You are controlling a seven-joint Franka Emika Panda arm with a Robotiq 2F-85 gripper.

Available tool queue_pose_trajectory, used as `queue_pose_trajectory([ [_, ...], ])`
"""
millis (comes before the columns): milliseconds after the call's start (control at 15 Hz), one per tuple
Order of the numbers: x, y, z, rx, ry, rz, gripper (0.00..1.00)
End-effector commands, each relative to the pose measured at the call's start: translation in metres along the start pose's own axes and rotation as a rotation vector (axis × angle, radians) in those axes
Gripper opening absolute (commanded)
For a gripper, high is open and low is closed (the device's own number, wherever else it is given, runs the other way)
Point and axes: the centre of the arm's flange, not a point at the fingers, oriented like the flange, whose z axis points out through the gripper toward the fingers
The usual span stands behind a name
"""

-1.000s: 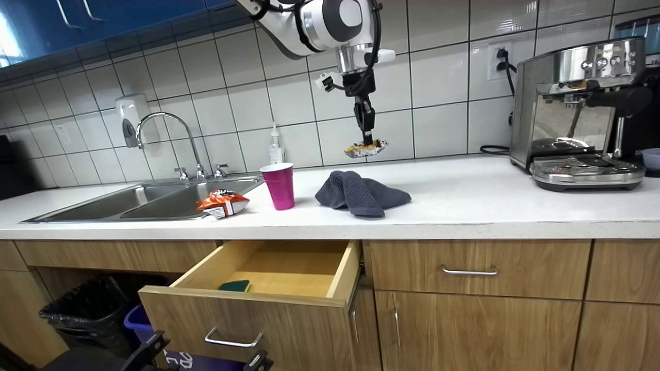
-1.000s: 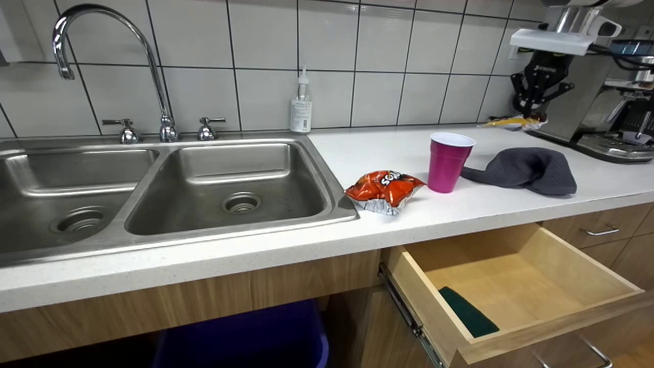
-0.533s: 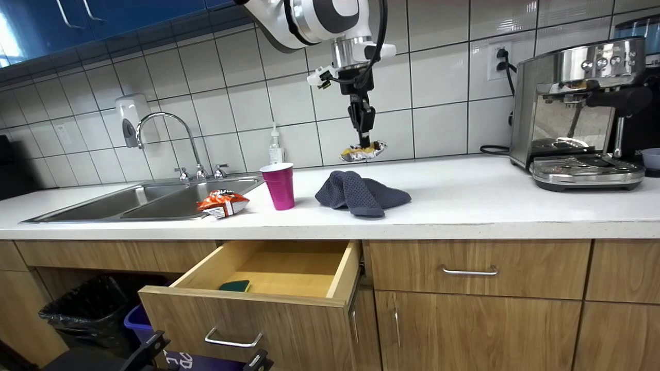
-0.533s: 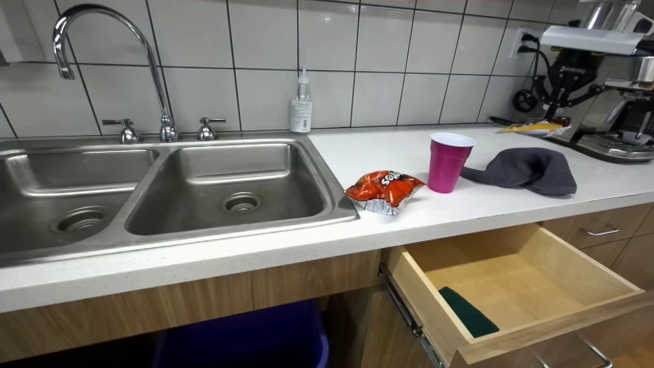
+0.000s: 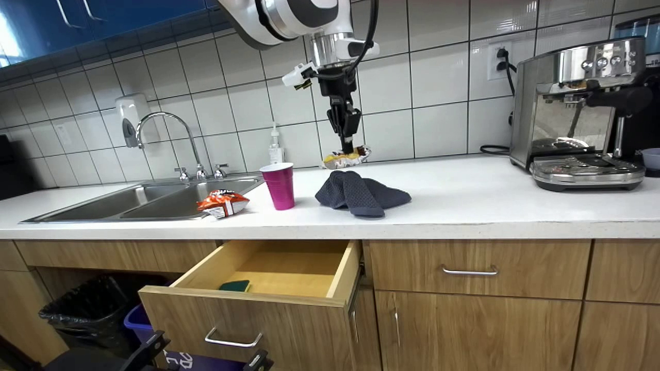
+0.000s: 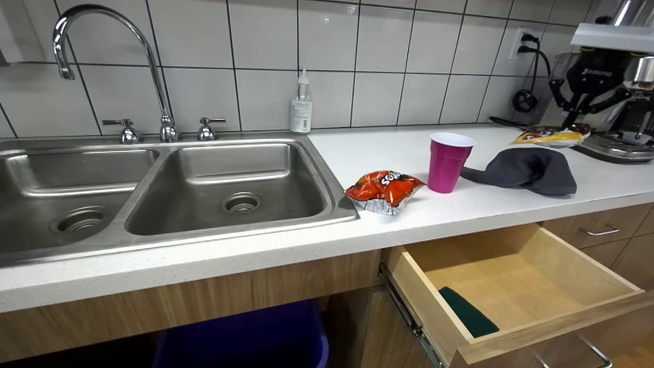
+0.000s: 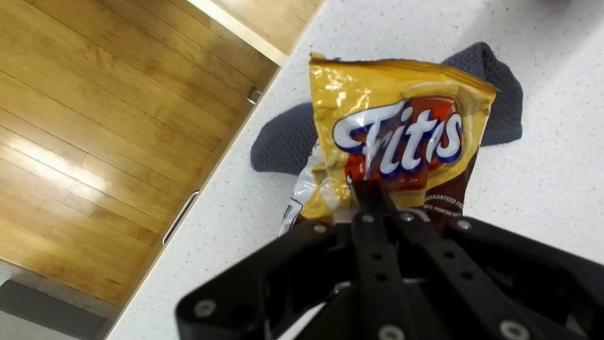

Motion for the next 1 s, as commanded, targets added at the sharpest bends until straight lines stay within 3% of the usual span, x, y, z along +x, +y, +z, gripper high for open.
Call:
queue_pose_trajectory([
  [0, -0.042, 0.013, -0.008, 0.000, 0.002, -0.095, 0.00],
  [933, -0.107, 0.027, 0.023, -0.038, -0.059, -0.306, 0.00],
])
